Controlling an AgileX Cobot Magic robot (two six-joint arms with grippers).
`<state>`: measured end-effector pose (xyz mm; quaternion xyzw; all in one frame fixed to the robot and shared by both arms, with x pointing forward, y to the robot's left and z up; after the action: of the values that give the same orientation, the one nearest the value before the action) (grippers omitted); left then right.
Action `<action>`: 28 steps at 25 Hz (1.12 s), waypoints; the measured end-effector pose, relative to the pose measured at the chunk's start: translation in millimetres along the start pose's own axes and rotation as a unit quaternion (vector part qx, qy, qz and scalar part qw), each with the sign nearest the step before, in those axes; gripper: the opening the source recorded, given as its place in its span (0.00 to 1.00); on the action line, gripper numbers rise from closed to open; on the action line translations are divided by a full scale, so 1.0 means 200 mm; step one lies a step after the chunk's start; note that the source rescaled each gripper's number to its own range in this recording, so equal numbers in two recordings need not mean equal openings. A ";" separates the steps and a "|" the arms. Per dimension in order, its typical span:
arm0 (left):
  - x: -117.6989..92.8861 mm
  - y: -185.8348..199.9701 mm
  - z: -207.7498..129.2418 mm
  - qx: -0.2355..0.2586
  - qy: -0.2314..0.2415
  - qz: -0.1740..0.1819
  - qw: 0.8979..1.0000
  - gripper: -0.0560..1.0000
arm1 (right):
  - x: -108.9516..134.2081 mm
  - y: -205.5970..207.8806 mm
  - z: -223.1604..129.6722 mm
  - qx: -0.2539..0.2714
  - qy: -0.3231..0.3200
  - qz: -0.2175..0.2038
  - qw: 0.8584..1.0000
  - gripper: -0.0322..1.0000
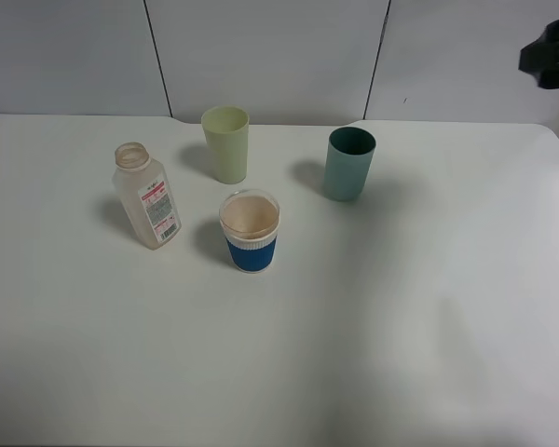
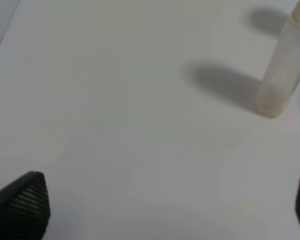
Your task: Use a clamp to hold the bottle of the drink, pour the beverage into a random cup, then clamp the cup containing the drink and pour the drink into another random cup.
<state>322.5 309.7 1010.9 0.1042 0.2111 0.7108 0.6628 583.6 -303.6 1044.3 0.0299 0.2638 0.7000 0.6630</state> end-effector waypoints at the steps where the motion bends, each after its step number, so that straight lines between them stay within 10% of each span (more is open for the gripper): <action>1: 0.00 0.00 0.00 0.000 0.000 0.000 1.000 1.00 | -0.04 0.04 0.00 0.000 -0.004 -0.010 1.000 0.99; 11: 0.00 0.00 0.00 0.000 0.000 0.000 1.000 1.00 | -0.25 0.56 0.07 -0.040 -0.025 -0.099 0.994 1.00; 28: 0.00 0.00 0.00 0.000 0.000 0.000 1.000 1.00 | -0.11 1.29 -0.14 -0.080 -0.057 -0.132 0.986 1.00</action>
<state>322.5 309.7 1010.9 0.1045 0.2108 0.7107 0.6629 340.9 -328.6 1132.6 -0.0185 0.1704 0.6225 0.7636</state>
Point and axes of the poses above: a point on each arm's last joint axis where the gripper is mounted, y pointing back along that axis away from the gripper, x along the wrist's bending axis when the last joint is at zero, z = x × y, the point moved 10 cm from there along -y, pointing out along that axis toward the gripper, and after that the axes turned 9 degrees about y, right-handed, at the moved point
